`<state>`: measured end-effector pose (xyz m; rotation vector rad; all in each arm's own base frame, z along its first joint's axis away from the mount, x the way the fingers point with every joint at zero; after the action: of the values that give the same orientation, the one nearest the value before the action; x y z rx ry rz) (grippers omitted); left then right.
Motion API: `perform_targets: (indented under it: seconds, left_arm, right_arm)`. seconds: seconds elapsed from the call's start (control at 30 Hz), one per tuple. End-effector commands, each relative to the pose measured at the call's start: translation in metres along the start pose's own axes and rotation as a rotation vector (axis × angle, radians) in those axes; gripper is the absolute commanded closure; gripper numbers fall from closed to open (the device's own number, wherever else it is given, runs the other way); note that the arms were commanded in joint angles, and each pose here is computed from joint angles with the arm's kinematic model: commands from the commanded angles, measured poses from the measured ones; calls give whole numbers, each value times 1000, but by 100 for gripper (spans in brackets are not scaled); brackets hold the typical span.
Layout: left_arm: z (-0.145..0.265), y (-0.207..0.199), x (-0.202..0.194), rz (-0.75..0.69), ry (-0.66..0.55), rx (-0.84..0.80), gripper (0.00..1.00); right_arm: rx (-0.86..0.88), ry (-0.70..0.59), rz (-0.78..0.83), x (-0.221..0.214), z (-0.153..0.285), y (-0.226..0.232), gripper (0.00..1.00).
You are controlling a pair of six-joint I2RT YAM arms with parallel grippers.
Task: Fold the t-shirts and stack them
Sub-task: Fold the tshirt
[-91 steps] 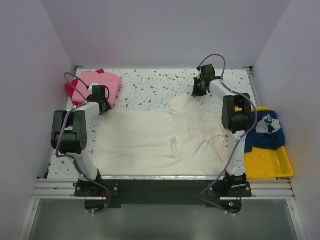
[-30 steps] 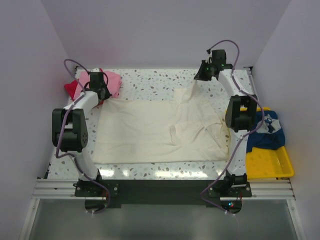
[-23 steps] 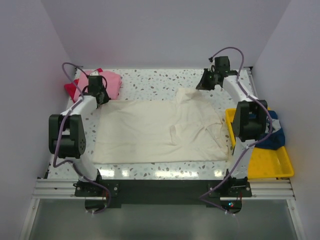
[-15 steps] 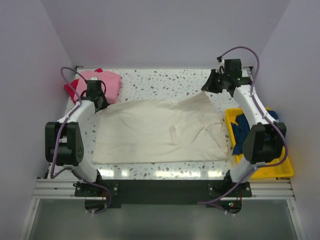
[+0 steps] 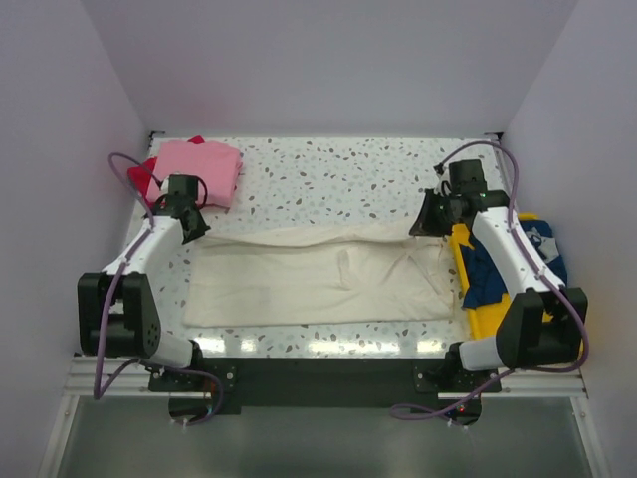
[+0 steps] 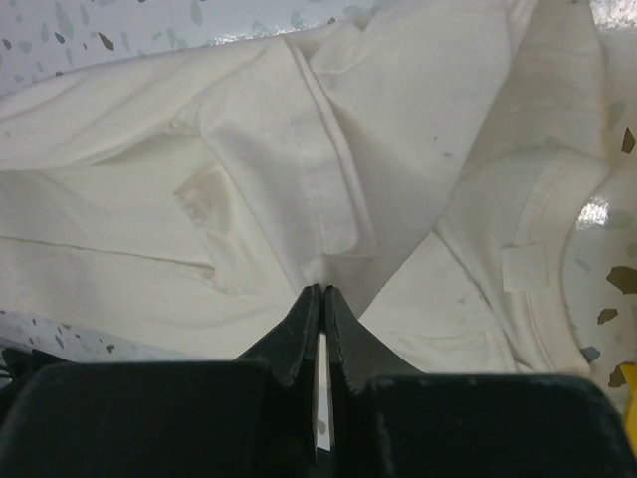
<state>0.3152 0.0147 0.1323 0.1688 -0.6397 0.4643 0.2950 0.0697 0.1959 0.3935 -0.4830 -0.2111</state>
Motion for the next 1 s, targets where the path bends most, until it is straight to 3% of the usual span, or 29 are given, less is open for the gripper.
perform_targets:
  seconds: [0.0, 0.43, 0.77, 0.8, 0.83, 0.9, 0.93, 0.97]
  left_arm:
    - [13, 20, -5, 44, -19, 104, 100]
    - [37, 40, -4, 108, -77, 142, 100]
    - [57, 48, -39, 153, 31, 118, 96]
    - [60, 48, -42, 161, 44, 106, 93]
    - [66, 51, -49, 175, 62, 107, 73]
    - [74, 54, -55, 193, 74, 109, 55]
    - [82, 57, -56, 208, 56, 105, 42]
    - [88, 61, -59, 220, 60, 118, 34]
  right_arm:
    - [-26, -7, 28, -15, 23, -3, 100]
    - [-102, 56, 21, -47, 42, -17, 100]
    - [-156, 106, 21, -68, 53, -27, 100]
    - [-162, 118, 17, -73, 53, -29, 100]
    - [-169, 140, 15, -78, 54, -31, 100]
    - [-178, 170, 9, -87, 55, -33, 96]
    - [-179, 182, 6, -92, 58, -34, 91]
    - [-179, 189, 6, -95, 59, -35, 73]
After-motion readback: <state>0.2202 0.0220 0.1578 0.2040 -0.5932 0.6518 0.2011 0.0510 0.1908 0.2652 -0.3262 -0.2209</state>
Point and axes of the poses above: each gripper's point midway between its finger pads, its own z axis back along the fingers, its own y axis along the line the jaws close on, x = y × z, the point moved 6 cm from there along z, back along the fingers, and after that the axes turned 3 degrees about -z, right-handed, at the moved point
